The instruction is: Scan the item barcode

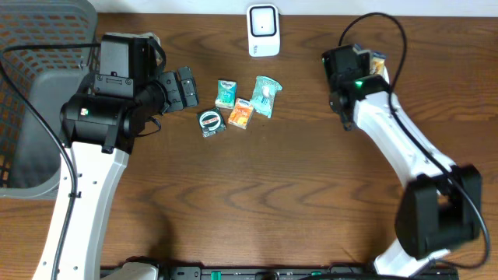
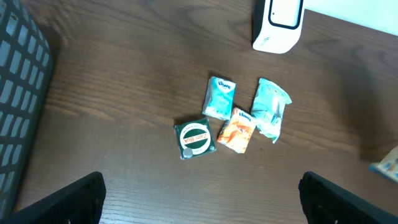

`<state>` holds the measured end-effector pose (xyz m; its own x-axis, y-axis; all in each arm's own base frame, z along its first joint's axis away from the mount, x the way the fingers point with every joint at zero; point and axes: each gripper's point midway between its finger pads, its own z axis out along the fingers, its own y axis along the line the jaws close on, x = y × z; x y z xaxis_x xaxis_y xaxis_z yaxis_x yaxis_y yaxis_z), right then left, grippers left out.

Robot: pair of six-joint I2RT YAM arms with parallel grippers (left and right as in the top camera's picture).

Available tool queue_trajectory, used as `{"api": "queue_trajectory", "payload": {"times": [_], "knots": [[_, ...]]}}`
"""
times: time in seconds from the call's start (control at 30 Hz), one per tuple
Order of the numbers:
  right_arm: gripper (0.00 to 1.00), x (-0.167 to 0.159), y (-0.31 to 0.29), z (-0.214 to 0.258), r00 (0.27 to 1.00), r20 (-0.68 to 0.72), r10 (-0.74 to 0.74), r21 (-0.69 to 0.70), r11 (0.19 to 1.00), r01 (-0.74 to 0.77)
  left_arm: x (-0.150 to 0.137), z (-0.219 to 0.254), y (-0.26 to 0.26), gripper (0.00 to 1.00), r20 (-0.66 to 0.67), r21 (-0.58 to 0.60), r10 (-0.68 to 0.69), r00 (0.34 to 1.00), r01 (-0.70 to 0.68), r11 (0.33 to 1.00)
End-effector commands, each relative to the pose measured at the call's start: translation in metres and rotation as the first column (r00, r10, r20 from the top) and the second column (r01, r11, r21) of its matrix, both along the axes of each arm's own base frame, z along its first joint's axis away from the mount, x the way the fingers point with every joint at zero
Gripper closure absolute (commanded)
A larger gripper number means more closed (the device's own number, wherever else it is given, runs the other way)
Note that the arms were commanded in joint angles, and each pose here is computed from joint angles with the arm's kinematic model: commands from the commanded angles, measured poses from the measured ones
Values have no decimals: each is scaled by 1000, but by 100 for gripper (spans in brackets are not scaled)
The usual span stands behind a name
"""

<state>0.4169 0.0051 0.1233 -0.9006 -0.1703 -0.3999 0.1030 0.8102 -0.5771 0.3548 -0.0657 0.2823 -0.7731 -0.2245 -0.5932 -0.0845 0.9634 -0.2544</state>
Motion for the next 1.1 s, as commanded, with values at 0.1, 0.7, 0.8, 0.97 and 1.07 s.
{"api": "queue_trajectory", "payload": {"times": [0.1,0.7,0.8,0.97,1.07], "knots": [[99,-14,27,-57,974,-210,83,-25,996,-91,0,3,3,2,8,13,5,1000,-5,1000],[29,-7,179,9,915,-129,383,472,835,-283,0,3,3,2,8,13,5,1000,-5,1000],[25,11,151,27,933,-102,344,476,841,-258,0,3,3,2,8,13,5,1000,-5,1000],[34,4,126,4,904,-174,391,643,740,-196,0,3,3,2,8,13,5,1000,-5,1000],[66,-6,130,-12,881,-182,437,750,642,-163,0,3,3,2,8,13,5,1000,-5,1000]]}}
